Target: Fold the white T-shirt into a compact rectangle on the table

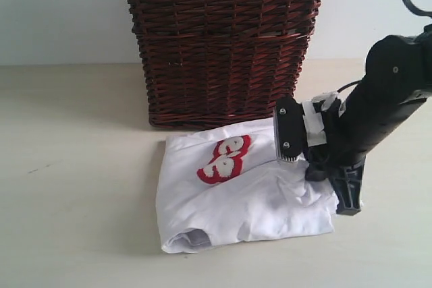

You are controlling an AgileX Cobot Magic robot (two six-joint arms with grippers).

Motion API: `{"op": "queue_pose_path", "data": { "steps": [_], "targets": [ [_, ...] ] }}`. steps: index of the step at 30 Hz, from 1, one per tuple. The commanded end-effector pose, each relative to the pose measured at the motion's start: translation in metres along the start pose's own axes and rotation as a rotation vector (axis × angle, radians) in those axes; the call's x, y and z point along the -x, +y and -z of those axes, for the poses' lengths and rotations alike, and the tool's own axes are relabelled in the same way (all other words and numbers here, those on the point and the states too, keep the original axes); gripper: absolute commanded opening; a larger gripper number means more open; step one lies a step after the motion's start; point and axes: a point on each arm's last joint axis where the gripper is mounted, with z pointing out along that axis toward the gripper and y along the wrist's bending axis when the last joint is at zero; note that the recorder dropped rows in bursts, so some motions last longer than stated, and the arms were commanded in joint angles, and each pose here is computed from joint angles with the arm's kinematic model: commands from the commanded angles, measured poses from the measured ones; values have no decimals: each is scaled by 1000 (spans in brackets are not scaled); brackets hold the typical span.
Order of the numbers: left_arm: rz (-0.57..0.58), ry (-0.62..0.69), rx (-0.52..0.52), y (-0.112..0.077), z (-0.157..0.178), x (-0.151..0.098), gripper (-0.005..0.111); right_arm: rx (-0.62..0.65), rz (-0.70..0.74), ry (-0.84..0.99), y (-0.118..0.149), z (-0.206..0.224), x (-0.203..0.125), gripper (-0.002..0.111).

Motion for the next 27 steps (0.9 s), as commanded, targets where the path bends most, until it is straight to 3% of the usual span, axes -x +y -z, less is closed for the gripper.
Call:
{"op": "queue_pose_path", "data": {
  "steps": [1,4,10,13,17,19,27],
  "targets": [
    [0,-10,3,0,1,1,0,-171,161,21,-13,15,-1,0],
    [0,-10,3,0,1,1,0,-205,227,46,-17,14,-2,0],
    [0,-10,3,0,1,1,0,-95,266,135,-10,3,-11,4],
    [0,-10,3,0,1,1,0,-117,218,138,-11,3,-11,18],
    [0,-10,3,0,1,1,0,-170,187,133,-16,4,-10,49],
    [0,-10,3,0,1,1,0,-196,163,119,-17,8,-9,56],
    [0,-10,3,0,1,1,0,-445,9,-159,-24,72,11,50]
  ]
}}
